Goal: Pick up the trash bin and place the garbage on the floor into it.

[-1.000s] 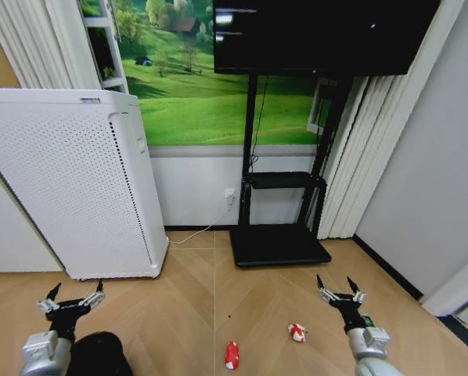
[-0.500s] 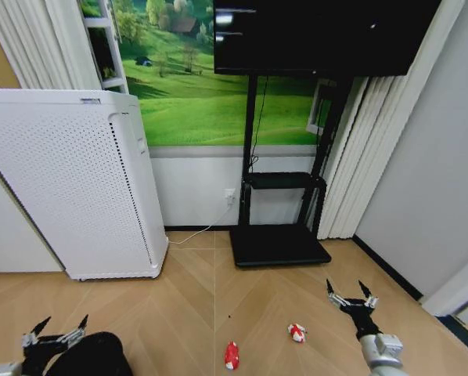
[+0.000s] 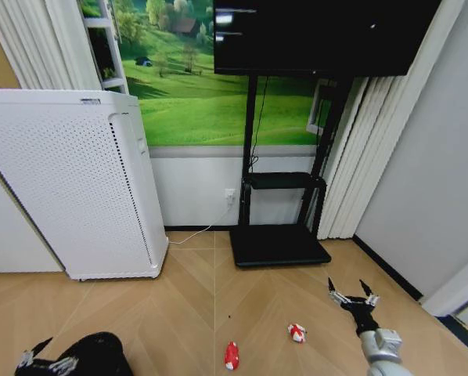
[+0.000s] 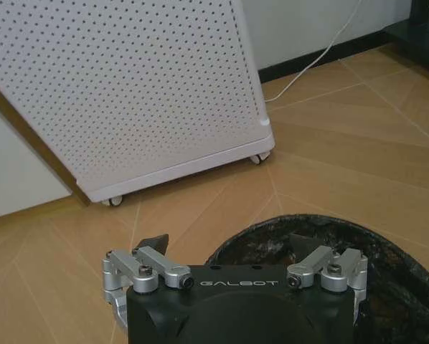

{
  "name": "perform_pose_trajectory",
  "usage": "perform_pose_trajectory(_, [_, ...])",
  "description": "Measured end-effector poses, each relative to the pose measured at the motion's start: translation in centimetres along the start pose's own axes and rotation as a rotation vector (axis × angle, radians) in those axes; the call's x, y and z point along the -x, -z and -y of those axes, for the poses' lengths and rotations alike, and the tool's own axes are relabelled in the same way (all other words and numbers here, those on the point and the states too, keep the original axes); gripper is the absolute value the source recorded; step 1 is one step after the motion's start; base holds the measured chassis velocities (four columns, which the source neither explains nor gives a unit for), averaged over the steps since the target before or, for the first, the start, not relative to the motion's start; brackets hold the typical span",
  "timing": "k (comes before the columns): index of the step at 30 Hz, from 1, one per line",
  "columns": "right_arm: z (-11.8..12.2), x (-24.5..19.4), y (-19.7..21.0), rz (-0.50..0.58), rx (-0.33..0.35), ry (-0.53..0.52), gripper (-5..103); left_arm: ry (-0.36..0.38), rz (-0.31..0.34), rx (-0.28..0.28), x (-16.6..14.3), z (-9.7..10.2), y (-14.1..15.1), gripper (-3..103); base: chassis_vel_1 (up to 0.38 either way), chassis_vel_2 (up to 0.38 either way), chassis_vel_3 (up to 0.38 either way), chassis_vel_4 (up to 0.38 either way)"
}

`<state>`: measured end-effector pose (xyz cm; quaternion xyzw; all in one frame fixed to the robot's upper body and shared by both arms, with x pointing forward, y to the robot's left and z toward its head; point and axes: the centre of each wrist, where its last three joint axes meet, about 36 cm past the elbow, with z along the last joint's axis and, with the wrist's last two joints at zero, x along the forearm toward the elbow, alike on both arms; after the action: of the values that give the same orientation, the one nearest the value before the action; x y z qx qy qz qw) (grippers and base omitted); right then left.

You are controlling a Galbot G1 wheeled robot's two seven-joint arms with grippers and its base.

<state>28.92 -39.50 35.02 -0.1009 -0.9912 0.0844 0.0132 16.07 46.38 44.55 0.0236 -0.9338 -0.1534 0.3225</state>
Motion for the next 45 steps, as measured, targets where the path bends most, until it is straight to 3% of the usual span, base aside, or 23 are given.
perform_pose_trajectory(10, [-0.5,0.0,-0.3,-0.006,0.008,-0.002,100,0.06,-0.046,-0.055,-0.7,1.1,-2.5,98,0.0,0.0,0.0,0.0])
perform_pose_trajectory(18, [-1.5,0.5,-0.5,-0.007,0.015,0.015,100,0.173,-0.095,-0.028,-0.7,-3.1,-4.6,98,0.0,0.0,0.0,0.0])
perform_pose_trajectory(24, [-2.0,0.6,-0.9,-0.014,0.016,0.02,100,0.222,-0.107,-0.037,1.0,-4.7,-5.4,98,0.0,0.0,0.0,0.0])
perform_pose_trajectory(35, [-2.4,0.6,-1.1,-0.017,0.014,0.027,100,0.151,-0.102,-0.06,3.7,-2.1,-5.7,98,0.0,0.0,0.0,0.0])
perform_pose_trajectory(41, [-2.2,0.6,-1.0,-0.018,0.01,0.024,100,0.091,-0.137,-0.079,4.8,0.1,-7.1,98,0.0,0.0,0.0,0.0])
perform_pose_trajectory(45, [-2.1,0.6,-1.0,-0.018,0.009,0.023,100,0.088,-0.142,-0.08,4.8,0.2,-7.2,98,0.0,0.0,0.0,0.0])
